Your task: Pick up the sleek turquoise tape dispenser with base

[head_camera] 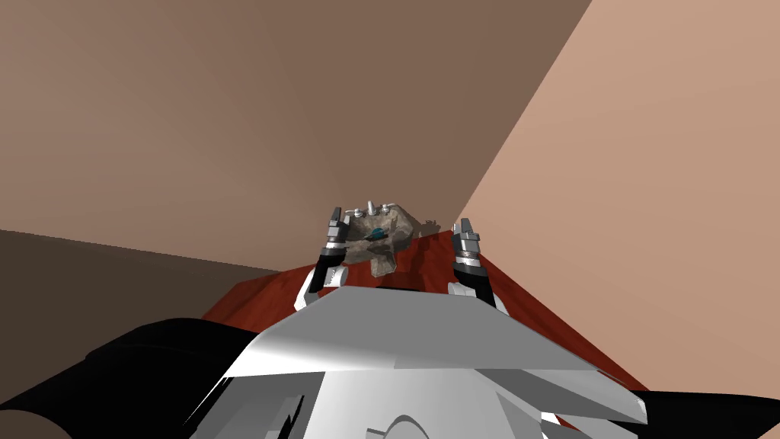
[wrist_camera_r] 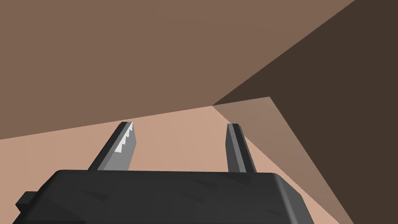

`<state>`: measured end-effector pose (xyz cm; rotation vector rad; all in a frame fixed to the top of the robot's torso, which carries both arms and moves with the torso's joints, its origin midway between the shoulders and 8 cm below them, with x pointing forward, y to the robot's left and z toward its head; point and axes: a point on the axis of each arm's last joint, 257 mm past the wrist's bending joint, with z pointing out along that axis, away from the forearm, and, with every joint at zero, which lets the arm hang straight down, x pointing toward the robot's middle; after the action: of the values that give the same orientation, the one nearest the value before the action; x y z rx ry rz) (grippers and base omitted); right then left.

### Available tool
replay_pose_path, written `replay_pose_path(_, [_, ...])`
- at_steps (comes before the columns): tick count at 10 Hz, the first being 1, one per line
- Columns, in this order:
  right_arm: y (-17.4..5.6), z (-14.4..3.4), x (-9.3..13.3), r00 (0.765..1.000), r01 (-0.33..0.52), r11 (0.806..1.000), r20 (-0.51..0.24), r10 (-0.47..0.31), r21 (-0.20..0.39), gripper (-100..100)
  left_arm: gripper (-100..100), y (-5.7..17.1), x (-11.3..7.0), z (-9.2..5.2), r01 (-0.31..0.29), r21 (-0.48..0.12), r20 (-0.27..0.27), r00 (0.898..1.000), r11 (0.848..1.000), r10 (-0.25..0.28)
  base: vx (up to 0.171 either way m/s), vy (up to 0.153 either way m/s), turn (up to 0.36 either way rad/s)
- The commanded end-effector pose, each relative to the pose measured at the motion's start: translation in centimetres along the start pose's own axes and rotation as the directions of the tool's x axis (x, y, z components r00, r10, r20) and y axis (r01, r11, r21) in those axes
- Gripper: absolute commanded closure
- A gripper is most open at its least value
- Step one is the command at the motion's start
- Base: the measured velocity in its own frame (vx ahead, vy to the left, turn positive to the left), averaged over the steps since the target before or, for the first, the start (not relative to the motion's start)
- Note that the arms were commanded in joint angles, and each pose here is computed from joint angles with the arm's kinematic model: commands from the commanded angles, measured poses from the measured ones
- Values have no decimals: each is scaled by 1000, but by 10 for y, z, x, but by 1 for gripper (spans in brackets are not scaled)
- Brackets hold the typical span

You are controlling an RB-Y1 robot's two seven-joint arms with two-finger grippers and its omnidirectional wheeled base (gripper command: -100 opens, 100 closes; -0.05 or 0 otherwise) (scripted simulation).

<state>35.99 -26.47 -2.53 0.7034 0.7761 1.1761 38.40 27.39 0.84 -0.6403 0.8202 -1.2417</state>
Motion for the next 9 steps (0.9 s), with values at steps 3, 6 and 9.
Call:
replay_pose_path(3, [0, 0, 0, 1000, 0, 1000, 0, 0, 0, 0, -100, 15, -7, 12, -17, -51, -11, 1000, 999, 17, -34, -72, 48])
replay_pose_path(6, [0, 0, 0, 1000, 0, 1000, 0, 0, 0, 0, -100, 28, -21, 27, -39, -94, -16, 999, 995, 38, -34, -81, 52])
replay_pose_path(9, [0, 0, 0, 1000, 0, 1000, 0, 0, 0, 0, -100, 41, -29, 34, -50, -141, -16, 999, 989, 48, -34, -75, 51])
